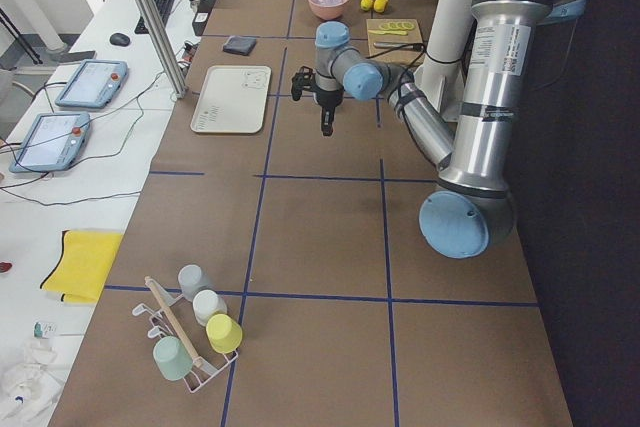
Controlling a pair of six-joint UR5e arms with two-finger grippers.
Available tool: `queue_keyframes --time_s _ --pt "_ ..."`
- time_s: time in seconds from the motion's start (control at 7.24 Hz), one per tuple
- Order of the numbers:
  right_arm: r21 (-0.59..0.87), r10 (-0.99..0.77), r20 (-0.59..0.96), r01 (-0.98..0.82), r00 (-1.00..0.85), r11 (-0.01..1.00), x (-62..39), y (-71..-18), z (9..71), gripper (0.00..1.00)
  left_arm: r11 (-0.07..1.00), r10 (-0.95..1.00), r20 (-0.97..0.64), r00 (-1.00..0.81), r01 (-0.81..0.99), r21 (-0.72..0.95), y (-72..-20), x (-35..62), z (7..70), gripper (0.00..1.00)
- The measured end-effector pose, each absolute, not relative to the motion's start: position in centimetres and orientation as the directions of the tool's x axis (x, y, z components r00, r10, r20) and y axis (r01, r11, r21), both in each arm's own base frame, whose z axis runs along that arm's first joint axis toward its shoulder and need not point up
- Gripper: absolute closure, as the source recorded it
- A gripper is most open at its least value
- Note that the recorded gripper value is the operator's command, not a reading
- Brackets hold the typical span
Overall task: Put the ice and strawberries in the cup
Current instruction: 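Carry the strawberry with the left gripper over the light-blue cup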
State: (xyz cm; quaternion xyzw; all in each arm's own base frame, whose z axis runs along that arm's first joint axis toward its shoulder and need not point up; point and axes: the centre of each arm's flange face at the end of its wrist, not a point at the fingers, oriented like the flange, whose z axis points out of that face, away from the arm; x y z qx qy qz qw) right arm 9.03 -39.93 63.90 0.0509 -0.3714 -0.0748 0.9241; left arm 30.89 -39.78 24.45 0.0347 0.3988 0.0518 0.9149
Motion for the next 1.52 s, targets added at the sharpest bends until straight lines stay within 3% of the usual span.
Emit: queue_keyframes --time_s 0.83,1.24,1.38,1.52 --pt "0.15 -0.176 0.679 0.1 0.713 0.984 9.0 -39.9 63.9 0.0 0.999 0.028 -0.719 0.694 0.01 0.048 -42.4 47.7 12.6 0.95" --pt "0.152 -0.178 0.677 0.1 0.714 0.983 9.0 -39.9 63.8 0.0 0.999 0.001 -0.719 0.695 0.028 0.029 -42.2 53.1 10.2 0.92" --pt "0.152 -0.178 0.677 0.101 0.714 0.983 9.0 -39.9 63.8 0.0 0.999 -0.001 -0.722 0.692 0.029 0.026 -42.2 53.9 10.1 0.85" --pt "0.152 -0.177 0.677 0.1 0.714 0.983 9.0 -39.9 63.7 0.0 0.999 -0.003 -0.724 0.69 0.029 0.023 -42.1 54.4 10.0 0.52"
